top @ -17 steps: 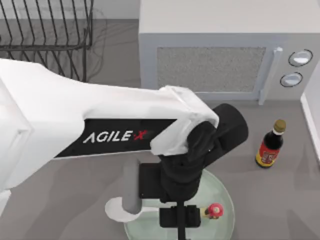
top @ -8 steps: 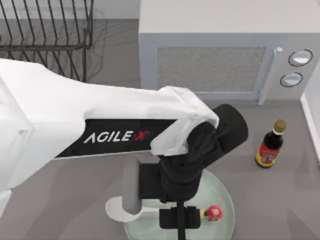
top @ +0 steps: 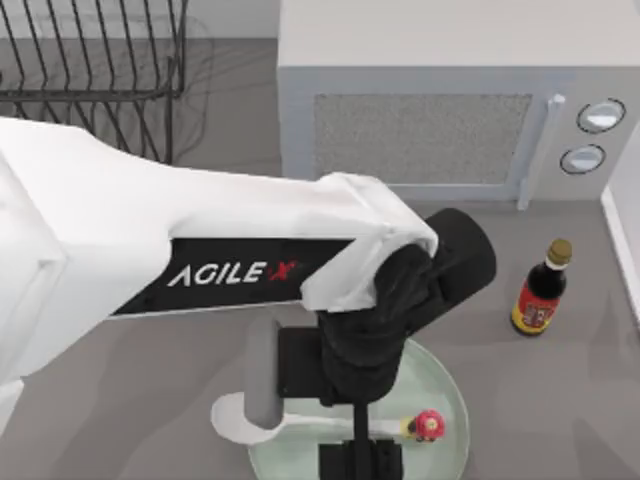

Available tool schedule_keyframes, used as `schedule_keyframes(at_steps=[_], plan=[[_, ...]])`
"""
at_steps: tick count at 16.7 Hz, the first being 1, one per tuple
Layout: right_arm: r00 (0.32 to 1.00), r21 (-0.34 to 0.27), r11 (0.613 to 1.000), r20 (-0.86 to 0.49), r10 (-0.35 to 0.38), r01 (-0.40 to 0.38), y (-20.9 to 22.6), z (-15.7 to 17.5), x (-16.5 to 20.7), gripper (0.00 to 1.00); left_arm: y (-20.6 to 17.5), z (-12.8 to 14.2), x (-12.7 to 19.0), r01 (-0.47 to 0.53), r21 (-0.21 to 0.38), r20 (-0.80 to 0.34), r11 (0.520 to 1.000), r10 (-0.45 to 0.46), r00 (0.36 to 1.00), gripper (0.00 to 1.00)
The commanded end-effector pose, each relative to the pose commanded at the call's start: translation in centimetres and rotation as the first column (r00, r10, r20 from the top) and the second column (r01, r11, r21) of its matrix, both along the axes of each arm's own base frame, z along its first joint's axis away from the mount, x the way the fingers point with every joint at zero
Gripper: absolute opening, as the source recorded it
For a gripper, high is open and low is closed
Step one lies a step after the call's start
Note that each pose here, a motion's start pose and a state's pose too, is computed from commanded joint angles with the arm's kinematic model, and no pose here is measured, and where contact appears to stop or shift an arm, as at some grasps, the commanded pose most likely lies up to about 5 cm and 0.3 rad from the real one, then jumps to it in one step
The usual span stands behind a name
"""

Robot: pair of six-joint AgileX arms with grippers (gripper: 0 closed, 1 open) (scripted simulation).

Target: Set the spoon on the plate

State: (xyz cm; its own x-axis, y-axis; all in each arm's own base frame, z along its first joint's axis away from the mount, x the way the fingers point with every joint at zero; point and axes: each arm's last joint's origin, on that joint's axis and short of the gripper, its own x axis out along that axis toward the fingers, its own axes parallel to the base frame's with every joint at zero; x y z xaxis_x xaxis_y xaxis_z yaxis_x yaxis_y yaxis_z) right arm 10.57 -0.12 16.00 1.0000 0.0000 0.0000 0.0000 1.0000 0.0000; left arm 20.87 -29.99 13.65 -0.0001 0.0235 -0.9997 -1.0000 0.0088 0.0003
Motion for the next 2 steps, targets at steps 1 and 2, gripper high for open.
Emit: schedule_keyframes(at_steps=[1,2], plan=[[1.000,0.000,1.000,0.000,0.000,0.000,0.00,0.00,0.00,1.00,0.00,0.00,0.00,0.000,0.000,0.000,1.000,0.000,1.000,1.00],[1.000,0.000,1.000,0.000,0.000,0.000,0.00,0.00,0.00,1.00,0.00,0.00,0.00,0.000,0.000,0.000,1.000,0.000,1.000,1.00]])
